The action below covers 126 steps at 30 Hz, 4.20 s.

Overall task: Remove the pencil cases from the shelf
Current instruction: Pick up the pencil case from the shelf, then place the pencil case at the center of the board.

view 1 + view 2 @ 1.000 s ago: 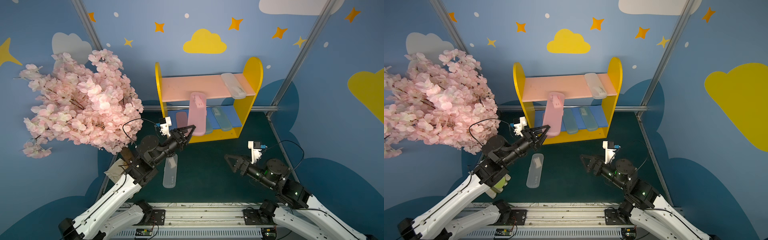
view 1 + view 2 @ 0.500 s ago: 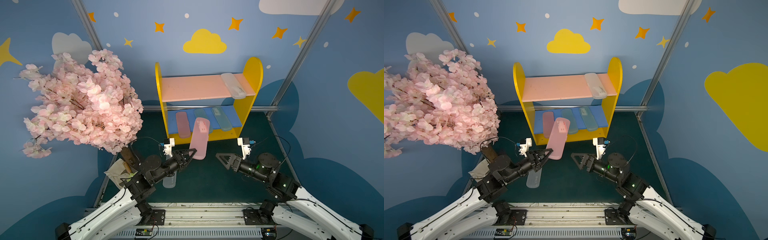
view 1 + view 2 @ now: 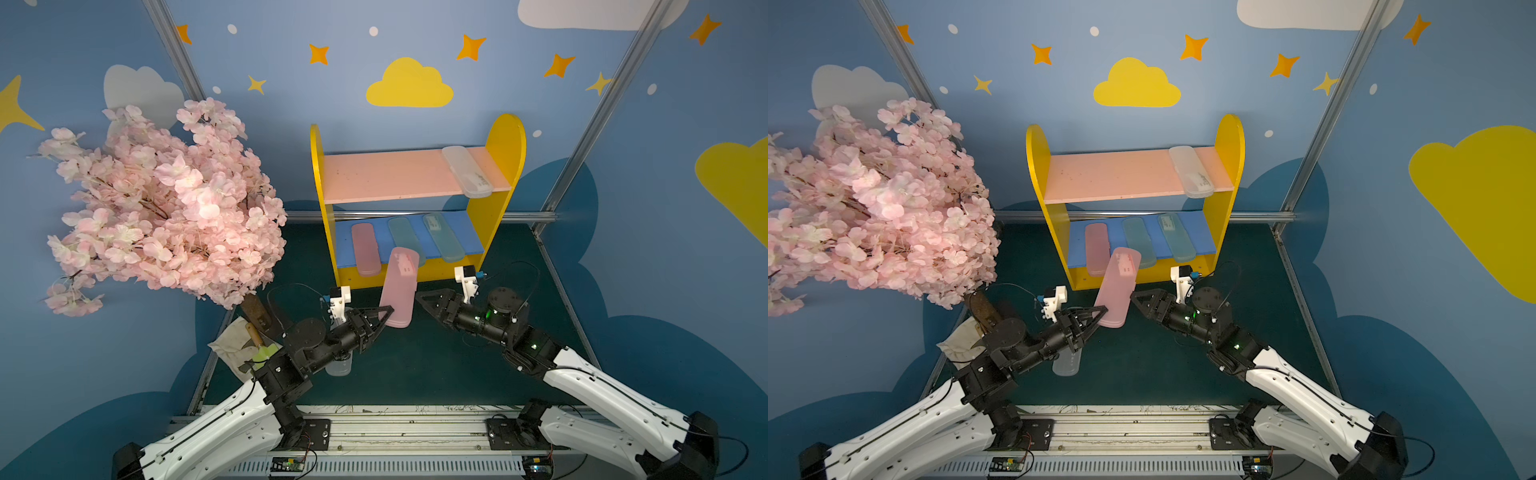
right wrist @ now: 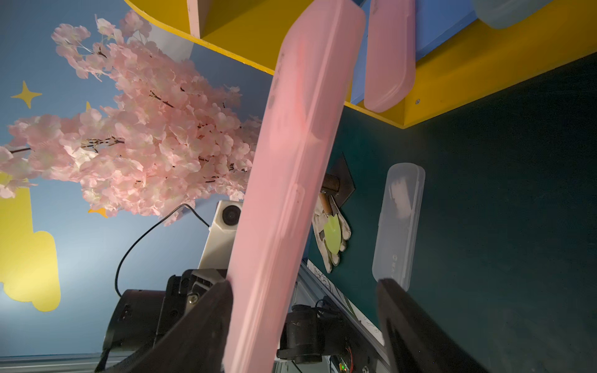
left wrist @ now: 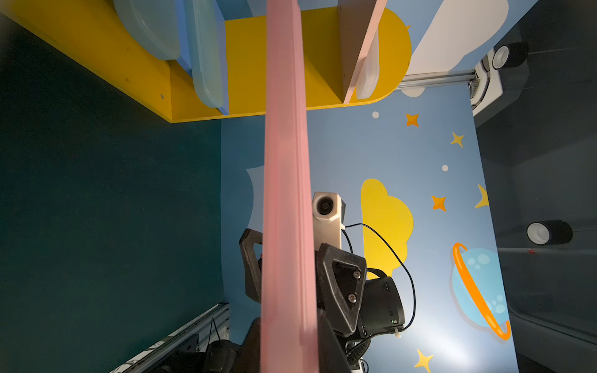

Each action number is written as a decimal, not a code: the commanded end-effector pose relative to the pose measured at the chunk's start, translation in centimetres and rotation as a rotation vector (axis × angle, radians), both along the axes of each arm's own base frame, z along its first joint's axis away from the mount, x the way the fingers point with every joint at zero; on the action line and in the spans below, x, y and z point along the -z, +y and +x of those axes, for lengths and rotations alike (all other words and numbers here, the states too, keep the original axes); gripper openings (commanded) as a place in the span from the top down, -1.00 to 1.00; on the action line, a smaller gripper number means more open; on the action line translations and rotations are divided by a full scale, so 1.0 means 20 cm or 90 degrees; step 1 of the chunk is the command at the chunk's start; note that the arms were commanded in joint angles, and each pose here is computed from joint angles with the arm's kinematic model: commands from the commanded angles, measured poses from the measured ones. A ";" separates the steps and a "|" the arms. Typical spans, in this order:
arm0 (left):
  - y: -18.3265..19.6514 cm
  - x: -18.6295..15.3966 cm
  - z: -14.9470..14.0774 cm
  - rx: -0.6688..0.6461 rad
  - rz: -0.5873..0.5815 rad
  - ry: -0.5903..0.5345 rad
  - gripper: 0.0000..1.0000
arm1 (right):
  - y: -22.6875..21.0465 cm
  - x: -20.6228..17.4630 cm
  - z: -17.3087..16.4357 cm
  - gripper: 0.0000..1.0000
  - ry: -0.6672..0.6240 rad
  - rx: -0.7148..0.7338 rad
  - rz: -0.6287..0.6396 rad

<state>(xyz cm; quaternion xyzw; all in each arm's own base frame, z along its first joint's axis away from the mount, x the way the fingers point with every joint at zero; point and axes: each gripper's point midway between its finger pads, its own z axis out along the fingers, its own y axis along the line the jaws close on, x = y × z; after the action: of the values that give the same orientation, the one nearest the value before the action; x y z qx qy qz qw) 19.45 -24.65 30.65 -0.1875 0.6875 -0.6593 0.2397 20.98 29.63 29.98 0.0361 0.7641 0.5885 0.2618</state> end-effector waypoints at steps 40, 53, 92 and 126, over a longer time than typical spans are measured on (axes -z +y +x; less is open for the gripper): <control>0.25 0.13 0.02 -0.132 0.114 0.018 -0.53 | 0.10 -0.03 0.08 0.82 0.051 -0.039 0.079; 0.60 0.25 -0.02 -0.262 0.280 -0.043 -1.00 | 0.12 0.46 -0.10 0.83 0.068 -0.104 -0.062; 0.72 0.31 -0.03 -0.312 0.310 -0.064 -1.00 | 0.73 1.10 0.00 0.86 0.126 -0.060 -0.091; 0.70 0.29 -0.03 -0.312 0.289 -0.072 -1.00 | 0.59 1.24 0.00 -0.30 0.185 -0.051 -0.146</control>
<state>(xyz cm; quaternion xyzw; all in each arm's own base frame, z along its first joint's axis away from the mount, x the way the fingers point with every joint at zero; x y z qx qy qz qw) 18.71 -10.24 24.47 -0.2570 0.7401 -0.4166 0.4610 20.82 42.50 4.76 0.0581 0.8518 0.5067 0.1197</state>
